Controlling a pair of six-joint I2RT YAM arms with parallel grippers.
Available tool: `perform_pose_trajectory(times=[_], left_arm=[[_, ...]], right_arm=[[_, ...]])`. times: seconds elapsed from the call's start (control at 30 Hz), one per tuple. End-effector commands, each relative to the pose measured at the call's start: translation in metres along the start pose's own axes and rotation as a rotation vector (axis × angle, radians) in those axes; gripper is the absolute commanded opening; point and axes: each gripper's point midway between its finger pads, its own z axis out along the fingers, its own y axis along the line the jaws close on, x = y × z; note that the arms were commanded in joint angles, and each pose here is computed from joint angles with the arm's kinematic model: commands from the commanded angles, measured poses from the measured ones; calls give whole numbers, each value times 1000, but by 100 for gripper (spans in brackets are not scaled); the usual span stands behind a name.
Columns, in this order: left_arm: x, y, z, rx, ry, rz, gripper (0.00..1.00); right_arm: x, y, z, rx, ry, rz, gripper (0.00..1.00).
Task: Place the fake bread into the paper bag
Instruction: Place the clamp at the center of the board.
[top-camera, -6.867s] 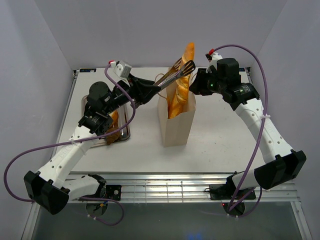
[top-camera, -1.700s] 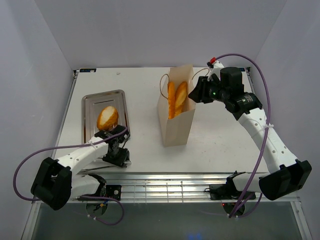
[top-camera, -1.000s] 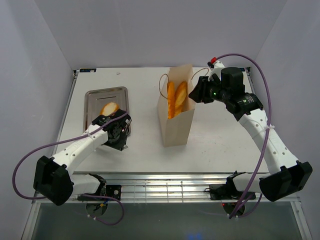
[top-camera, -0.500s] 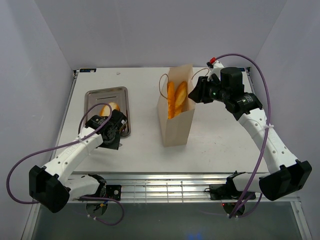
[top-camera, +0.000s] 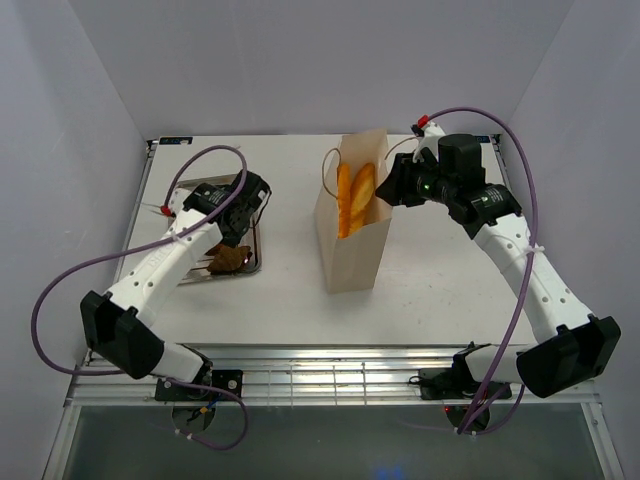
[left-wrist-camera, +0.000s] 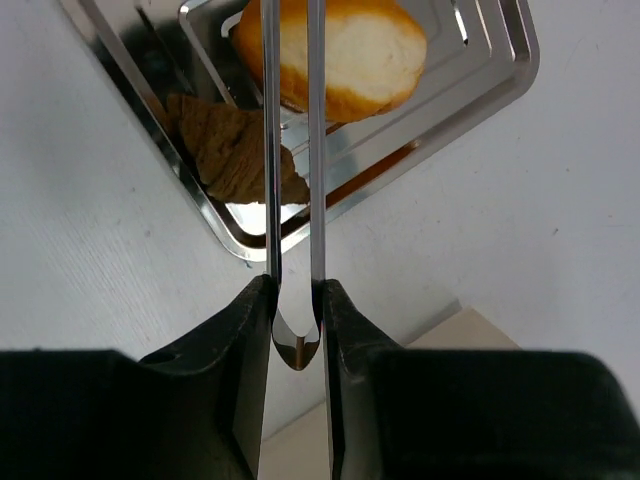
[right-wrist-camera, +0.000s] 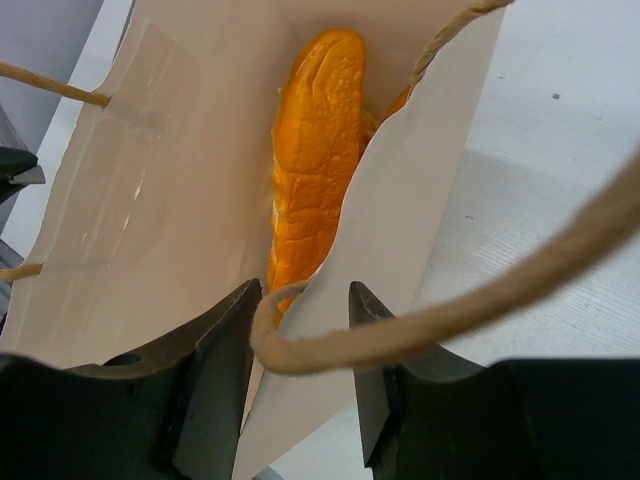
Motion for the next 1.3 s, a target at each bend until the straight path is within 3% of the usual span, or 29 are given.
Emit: perform_pose_trajectory(times=[0.0, 0.1, 0.13, 0.2, 0.23, 0.33, 0.57, 0.77, 0.97, 1.1, 1.27], left_arm=[[-21, -13, 0, 30, -145, 327, 0], [-8, -28, -2, 134, -144, 577, 0], [7, -46, -9, 259, -116, 696, 0], [26, -46, -10, 378, -84, 813, 0], [33, -64, -36, 570, -70, 843, 0], [42, -67, -55, 777, -60, 857, 0], [98, -39, -67, 1026, 146, 1017, 0], [132, 13, -48, 980, 301, 1009, 0], [153, 59, -28, 871, 380, 977, 0], [166, 83, -15, 801, 386, 1016, 1], [178, 118, 10, 647, 362, 1075, 8]], right_arm=[[-18, 2, -1, -6, -52, -18, 47], [-17, 1, 1, -5, -48, -17, 47], [-16, 1, 2, -5, -44, -14, 47], [-16, 1, 2, -4, -45, -13, 47], [-17, 0, 1, 0, -49, -14, 47], [-18, 0, 1, 3, -49, -10, 47], [-18, 0, 1, 7, -45, -2, 47], [-19, -3, -2, 29, -51, -6, 47], [-20, -3, -2, 30, -49, -4, 47], [-19, -3, -2, 28, -48, -1, 47], [-17, -4, -2, 35, -46, 0, 47]])
